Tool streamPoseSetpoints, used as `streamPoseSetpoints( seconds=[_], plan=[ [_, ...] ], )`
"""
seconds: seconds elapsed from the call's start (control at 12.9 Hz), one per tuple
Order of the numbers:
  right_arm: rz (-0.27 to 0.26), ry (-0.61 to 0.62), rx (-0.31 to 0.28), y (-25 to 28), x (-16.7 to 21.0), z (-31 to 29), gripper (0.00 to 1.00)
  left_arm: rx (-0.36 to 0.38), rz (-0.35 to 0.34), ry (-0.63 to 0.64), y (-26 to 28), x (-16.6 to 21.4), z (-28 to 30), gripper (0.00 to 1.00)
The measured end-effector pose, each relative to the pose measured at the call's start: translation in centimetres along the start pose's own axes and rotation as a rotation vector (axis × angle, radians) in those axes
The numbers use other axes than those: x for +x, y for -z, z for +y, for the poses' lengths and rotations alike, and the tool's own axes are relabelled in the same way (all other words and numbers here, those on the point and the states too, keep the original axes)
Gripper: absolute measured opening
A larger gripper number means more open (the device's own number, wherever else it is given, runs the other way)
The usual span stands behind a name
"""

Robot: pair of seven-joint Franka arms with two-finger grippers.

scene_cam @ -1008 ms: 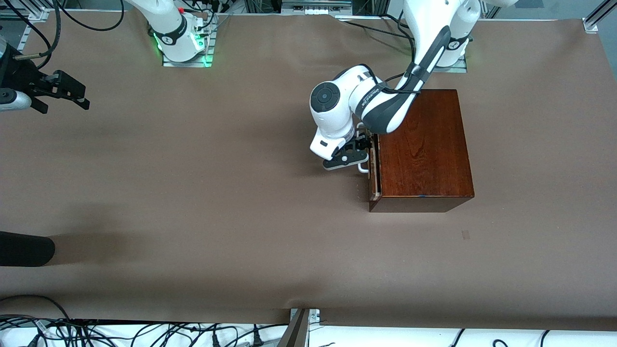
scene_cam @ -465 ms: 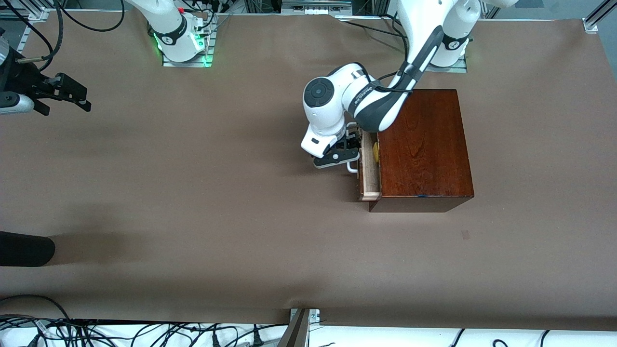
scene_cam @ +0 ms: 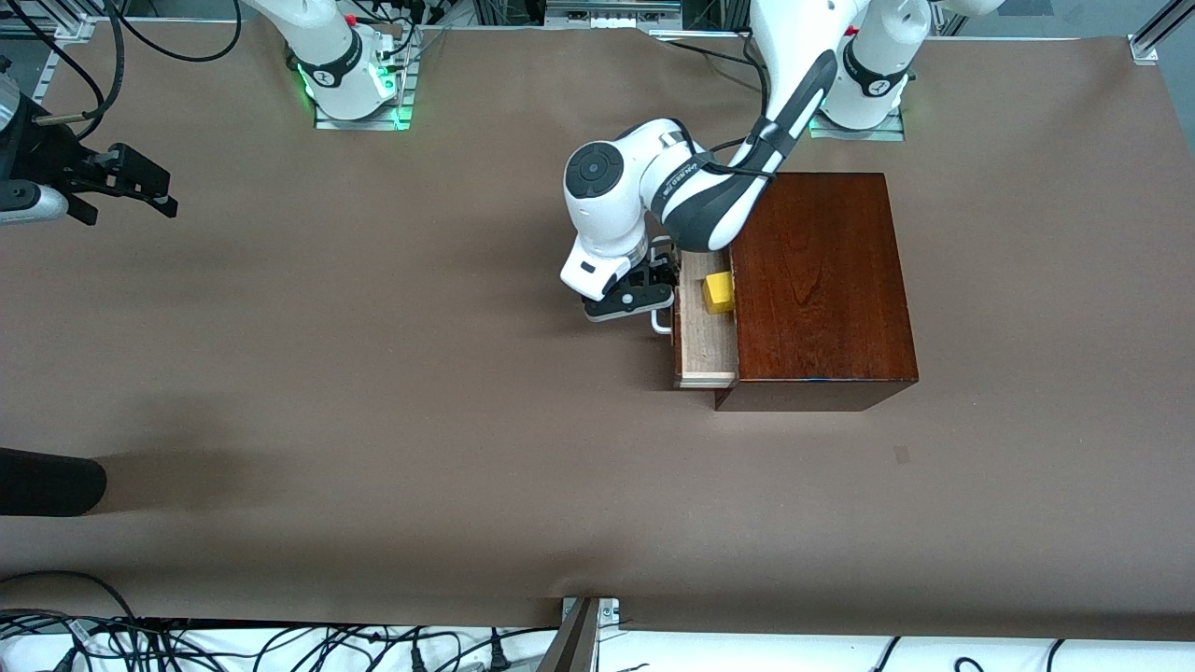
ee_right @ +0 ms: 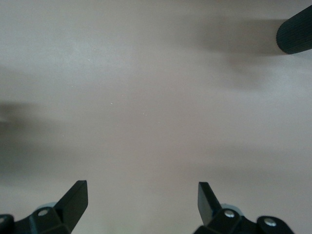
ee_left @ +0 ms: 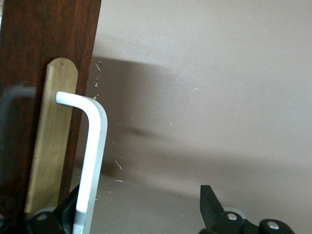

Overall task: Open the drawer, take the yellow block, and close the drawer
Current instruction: 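Pull the drawer out by its handle with the left gripper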

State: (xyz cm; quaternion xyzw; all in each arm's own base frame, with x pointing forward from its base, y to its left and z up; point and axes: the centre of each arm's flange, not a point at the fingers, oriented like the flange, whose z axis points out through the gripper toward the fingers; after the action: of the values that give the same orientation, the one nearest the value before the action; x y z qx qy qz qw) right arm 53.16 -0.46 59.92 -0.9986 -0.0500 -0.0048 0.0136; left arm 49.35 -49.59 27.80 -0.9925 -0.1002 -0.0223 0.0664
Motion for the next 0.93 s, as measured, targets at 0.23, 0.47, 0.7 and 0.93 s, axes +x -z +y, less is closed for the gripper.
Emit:
streamPoseSetpoints(
  seconds=[0.23,0.47,0.7,0.93],
  plan=[
    [0.001,0.000,-0.001,-0.2,0.2,0.0,1.00,0.003,0.015,-0.004,0.1,-0.4,0.7,1.00],
    [0.001,0.000,-0.001,-0.2,0.2,0.0,1.00,-0.004,0.012,0.012,0.2,-0.4,1.2,1.00],
    [0.001,0.000,-0.001,-0.2,0.2,0.0,1.00,-0.016,0.018,0.020,0.6,-0.8,2.2,1.00],
    [0.000,0.000,-0.001,-0.3,0.2,0.0,1.00,-0.024,0.015,0.025,0.7,-0.9,3.0,1.00]
  ],
)
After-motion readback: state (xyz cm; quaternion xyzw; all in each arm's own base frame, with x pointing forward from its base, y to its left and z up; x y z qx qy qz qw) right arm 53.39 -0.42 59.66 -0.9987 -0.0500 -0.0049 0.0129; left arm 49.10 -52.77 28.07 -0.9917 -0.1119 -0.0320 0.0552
